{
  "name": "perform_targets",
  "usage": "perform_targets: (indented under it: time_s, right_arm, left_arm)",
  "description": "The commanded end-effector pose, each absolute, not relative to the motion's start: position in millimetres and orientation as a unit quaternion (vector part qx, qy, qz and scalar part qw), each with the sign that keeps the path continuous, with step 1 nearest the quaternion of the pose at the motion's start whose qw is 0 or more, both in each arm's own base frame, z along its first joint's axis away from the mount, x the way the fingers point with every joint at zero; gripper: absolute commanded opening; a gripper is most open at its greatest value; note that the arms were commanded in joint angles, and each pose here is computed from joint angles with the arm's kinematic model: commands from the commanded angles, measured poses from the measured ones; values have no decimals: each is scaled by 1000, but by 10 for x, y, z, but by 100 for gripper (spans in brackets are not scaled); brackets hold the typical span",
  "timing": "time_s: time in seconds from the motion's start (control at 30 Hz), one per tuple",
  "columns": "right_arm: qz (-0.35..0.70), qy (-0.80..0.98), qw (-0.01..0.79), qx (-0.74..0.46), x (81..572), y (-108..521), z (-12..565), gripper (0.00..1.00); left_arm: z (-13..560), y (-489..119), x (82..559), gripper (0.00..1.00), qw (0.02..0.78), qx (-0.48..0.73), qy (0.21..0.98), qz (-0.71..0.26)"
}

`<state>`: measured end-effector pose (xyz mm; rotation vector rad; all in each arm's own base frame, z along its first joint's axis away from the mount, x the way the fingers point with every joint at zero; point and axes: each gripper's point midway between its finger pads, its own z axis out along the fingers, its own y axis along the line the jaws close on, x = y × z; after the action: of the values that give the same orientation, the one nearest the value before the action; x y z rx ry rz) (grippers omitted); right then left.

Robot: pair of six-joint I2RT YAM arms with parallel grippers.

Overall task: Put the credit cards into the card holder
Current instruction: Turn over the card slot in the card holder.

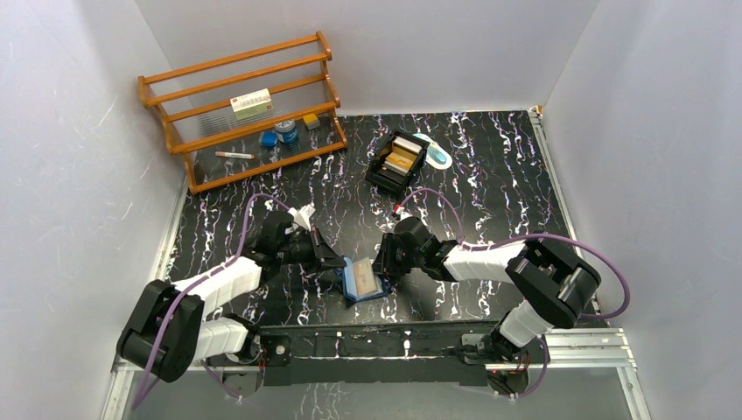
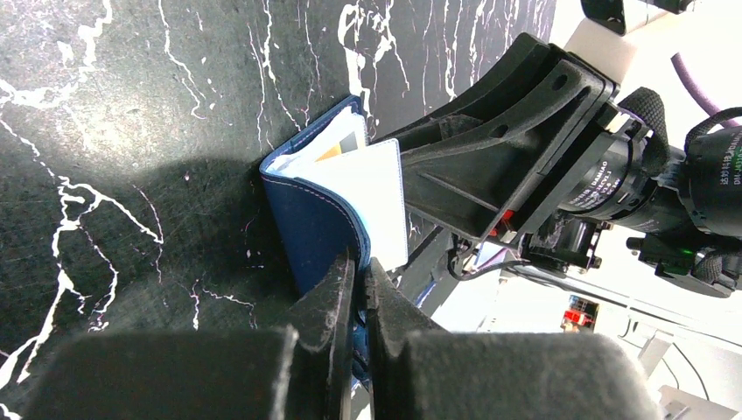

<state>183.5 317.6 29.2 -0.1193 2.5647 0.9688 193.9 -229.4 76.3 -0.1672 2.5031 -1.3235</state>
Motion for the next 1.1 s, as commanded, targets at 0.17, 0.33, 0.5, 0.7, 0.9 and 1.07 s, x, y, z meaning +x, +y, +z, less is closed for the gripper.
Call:
perform_targets:
  time_s: [0.17,0.33,0.5,0.7,0.9,1.07]
  right_arm:
    - [321,928,184,-48,1751,3079,169,32]
    - [322,928,182,-49,1745,3082,150,32]
    - [324,927,181,-50,1732,3079,143,32]
    - [322,928,180,-50,1721,3062,195,32]
    - [277,931,232,-53,1882,2856,523,38]
    - [272,900,326,-98,2135,2769,1155,56]
  left_arm:
    - [914,-2439,1990,5,150,-32,853,-499]
    - [901,-2436,1989,10,151,-30,854,-498]
    - [901,-2436,2002,12,151,-28,855,-495]
    - [887,-2443,2017,0,150,-26,857,-493]
    - [908,-2390,2069,0,139,-2,883,-448]
    - [940,-2410,2037,0,112,-12,885,-451]
